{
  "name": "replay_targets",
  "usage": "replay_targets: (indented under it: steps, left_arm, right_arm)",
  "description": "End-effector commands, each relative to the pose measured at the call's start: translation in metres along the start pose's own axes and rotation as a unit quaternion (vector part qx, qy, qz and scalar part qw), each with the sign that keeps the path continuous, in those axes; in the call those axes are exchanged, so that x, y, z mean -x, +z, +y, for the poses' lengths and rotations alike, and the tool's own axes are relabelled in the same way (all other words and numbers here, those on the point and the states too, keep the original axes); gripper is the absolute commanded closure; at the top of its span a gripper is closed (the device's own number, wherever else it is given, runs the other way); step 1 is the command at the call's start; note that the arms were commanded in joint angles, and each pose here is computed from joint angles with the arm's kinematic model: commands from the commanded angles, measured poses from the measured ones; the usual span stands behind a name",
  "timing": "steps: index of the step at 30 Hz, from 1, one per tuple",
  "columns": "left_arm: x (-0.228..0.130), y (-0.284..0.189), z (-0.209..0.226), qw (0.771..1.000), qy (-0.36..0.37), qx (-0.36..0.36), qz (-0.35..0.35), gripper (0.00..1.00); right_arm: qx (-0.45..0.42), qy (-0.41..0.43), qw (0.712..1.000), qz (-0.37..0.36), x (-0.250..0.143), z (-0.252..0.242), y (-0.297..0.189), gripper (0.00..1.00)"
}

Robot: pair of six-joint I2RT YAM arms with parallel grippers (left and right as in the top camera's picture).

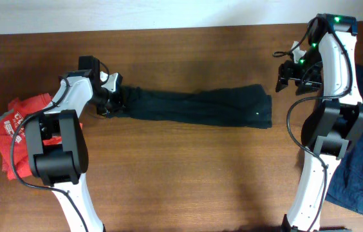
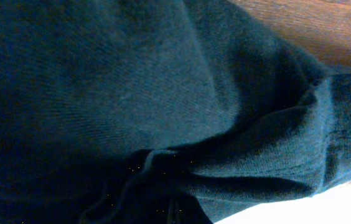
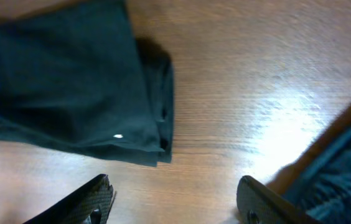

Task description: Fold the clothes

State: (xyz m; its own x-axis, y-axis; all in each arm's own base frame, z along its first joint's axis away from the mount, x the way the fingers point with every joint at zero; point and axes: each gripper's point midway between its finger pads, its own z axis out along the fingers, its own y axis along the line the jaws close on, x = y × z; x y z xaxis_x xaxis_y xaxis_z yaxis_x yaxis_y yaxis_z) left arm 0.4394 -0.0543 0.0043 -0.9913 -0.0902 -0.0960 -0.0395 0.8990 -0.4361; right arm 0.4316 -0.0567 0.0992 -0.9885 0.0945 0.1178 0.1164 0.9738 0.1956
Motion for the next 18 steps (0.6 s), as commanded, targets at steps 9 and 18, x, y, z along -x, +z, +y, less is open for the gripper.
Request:
replay_targets:
  steps: [9,18]
  left_arm:
    - [0.026,-0.079,-0.053,0.993,0.048,-0.055,-0.094,0.86]
    - [0.022,-0.104,-0.058,0.992,0.054,-0.034,-0.112,0.84]
  right_arm:
    - [0.151,-0.077,0.985,0.033,-0.021,0.031,0.029,0.31]
    - [0.150,-0.075,0.985,0.039,-0.022,0.020,0.084,0.34]
